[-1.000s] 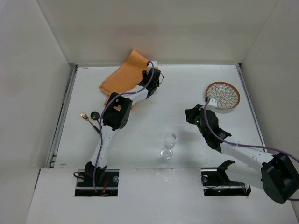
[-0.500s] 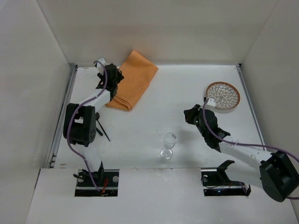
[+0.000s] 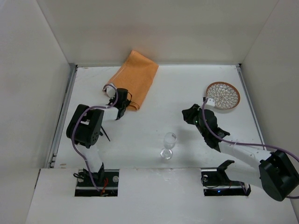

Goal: Set the dinner table for one person

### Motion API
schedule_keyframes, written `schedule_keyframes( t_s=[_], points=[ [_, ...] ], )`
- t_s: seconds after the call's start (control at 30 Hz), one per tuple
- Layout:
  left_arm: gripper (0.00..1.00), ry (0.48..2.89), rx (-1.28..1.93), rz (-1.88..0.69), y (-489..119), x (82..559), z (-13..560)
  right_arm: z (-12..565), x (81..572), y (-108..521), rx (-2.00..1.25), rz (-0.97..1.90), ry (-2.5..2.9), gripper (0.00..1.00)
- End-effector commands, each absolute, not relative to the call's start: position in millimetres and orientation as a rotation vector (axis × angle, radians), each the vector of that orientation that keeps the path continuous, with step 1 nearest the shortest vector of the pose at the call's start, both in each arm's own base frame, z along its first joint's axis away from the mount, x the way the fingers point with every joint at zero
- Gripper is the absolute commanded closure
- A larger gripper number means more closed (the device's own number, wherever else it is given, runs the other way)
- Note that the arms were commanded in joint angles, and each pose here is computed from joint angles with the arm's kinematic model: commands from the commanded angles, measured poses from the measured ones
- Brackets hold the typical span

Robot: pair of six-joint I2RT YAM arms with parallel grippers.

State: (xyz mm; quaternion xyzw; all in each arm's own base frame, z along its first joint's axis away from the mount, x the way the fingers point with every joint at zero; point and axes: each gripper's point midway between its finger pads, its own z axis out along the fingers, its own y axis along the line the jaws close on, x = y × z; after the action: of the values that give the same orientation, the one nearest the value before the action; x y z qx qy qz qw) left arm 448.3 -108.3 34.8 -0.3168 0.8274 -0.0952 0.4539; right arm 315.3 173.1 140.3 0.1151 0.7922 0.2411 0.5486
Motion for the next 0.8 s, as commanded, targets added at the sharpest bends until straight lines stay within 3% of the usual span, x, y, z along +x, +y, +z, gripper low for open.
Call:
schedule_keyframes(
  t_s=[0.0, 0.1, 0.4, 0.53, 0.77],
  points=[
    [0.88, 2.097, -0.78, -0.331, -146, 418, 14, 178, 324, 178, 0.281, 0.632, 1.766, 0.7],
    [0.85, 2.09, -0.777, -0.341, -148, 411, 19, 176, 324, 178, 0.286, 0.633, 1.77, 0.7],
    [0.58, 1.968, -0.745, -0.354, -130, 423, 75, 172, 327, 181, 0.282, 0.626, 1.782, 0.6],
    [0.46, 1.881, -0.872, -0.336, -84, 433, 89, 173, 326, 182, 0.274, 0.634, 1.784, 0.54],
    [0.44, 1.87, -1.06, -0.409, -43, 452, 66, 178, 325, 181, 0.281, 0.642, 1.765, 0.51]
  ],
)
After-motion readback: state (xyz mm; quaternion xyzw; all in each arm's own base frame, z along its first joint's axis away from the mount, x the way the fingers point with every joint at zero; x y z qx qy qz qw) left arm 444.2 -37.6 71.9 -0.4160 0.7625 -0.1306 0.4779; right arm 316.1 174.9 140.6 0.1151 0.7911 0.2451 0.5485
